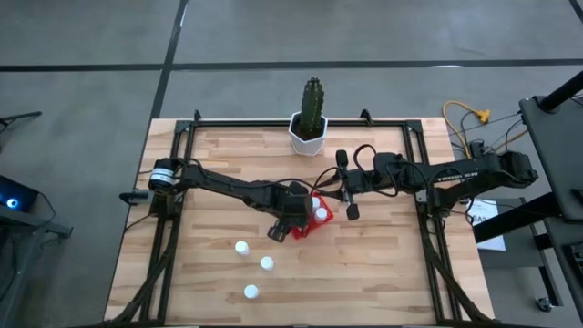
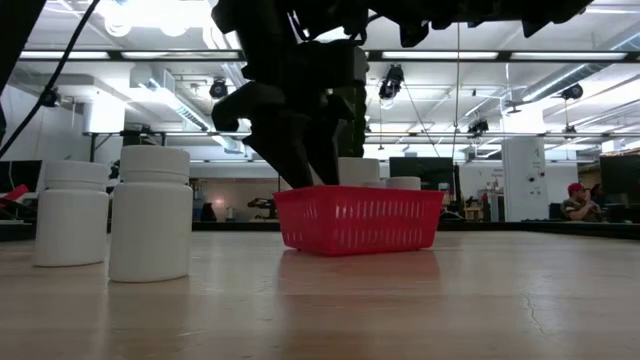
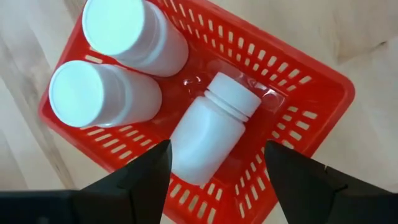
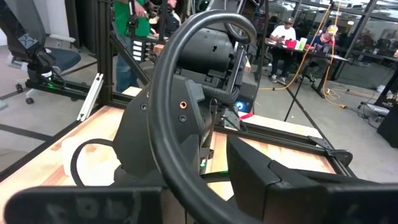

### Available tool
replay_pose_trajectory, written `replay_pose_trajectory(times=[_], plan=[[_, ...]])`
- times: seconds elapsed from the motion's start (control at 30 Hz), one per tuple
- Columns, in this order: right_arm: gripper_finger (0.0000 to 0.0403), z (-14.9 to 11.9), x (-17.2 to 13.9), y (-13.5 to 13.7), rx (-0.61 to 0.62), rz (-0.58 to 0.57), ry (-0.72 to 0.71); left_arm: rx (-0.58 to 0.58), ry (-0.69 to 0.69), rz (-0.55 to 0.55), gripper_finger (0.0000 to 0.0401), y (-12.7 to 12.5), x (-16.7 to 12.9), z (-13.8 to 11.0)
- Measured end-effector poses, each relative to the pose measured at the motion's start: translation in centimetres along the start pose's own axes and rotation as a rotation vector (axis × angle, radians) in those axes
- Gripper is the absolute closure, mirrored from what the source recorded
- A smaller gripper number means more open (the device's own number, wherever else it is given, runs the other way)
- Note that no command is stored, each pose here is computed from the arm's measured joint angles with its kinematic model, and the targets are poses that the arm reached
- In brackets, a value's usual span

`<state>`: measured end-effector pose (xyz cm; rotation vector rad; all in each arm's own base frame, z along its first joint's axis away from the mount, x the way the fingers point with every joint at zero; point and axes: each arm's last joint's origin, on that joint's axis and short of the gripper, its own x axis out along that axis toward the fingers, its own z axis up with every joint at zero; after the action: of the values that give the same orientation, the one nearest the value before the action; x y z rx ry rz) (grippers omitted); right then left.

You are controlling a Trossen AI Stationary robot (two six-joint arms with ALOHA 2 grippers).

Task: Pick and place pill bottles into a basket
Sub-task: Put the white pill bottle into the red bin

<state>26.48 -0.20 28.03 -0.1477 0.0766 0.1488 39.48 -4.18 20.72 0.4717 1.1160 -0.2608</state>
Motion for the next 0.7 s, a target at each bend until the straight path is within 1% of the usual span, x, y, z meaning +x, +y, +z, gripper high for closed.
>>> replay_pose_trajectory(times=[0.2, 0.4, 0.53, 0.7], plan=[[0.0326, 0.0, 0.0, 0.0, 0.002, 0.000, 0.000, 0.061, 0.002, 0.006, 0.0164, 0.0, 0.0, 0.0], [0.0335, 0.0, 0.0, 0.0, 0.008, -0.004, 0.000, 0.069, 0.000, 0.006, 0.0168, 0.1, -0.1, 0.0], [0.0332, 0.0, 0.0, 0.0, 0.016, -0.004, 0.000, 0.064, 0.018, 0.000, 0.0190, 0.2, 0.6, -0.2], [0.0326, -0.2, 0.0, 0.0, 0.028, -0.001, 0.012, 0.063, 0.051, -0.013, 0.0220, 0.2, 2.1, -0.4]])
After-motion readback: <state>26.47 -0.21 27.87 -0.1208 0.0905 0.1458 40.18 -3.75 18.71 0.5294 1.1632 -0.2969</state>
